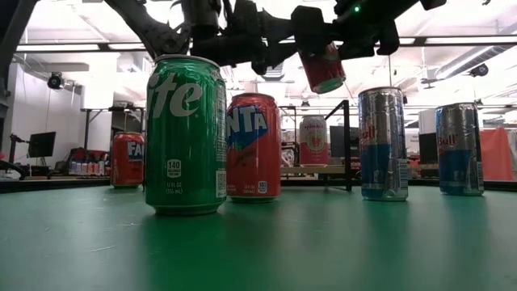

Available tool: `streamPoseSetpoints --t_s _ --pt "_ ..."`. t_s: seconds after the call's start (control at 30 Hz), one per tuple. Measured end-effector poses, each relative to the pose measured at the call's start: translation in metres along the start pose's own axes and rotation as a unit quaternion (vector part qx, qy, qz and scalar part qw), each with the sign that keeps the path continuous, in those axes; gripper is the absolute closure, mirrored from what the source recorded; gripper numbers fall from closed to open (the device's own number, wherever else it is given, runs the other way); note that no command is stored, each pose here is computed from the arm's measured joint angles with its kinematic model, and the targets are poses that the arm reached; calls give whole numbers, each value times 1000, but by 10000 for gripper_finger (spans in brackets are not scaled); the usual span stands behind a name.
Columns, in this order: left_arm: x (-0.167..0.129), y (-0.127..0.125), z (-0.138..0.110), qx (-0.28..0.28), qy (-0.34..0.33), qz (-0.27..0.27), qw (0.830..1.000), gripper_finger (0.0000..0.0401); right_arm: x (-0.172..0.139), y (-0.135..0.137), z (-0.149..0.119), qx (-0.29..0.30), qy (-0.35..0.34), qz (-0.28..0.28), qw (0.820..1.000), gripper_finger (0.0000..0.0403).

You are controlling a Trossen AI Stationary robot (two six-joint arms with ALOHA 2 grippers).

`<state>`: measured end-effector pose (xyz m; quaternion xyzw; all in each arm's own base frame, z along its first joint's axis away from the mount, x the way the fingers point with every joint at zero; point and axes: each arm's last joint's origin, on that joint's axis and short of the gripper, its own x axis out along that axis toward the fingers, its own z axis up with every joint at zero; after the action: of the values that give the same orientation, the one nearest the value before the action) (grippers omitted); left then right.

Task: Pick and place cans onto a shelf
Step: Put the pink white soda can on the shelf aligned with the other pink white soda can

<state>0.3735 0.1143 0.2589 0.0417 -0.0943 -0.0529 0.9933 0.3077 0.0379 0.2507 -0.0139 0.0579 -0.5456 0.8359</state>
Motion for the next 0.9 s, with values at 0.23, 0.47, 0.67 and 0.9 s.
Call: streamPoseSetpoints --t_s 0.23,0.47,0.67,0.9 --pt "5 2 5 4 -13 -1 1000 24 0 0 0 -1 0 0 1000 129" --pt "17 7 -7 -23 -4 -13 1000 24 0 0 0 -3 0 0 1000 129" --pt "23 9 -10 -32 -5 -19 999 30 0 0 0 -4 0 0 1000 129" --pt "24 9 -10 -32 -5 -19 999 91 0 0 0 -5 0 -1 1000 129"
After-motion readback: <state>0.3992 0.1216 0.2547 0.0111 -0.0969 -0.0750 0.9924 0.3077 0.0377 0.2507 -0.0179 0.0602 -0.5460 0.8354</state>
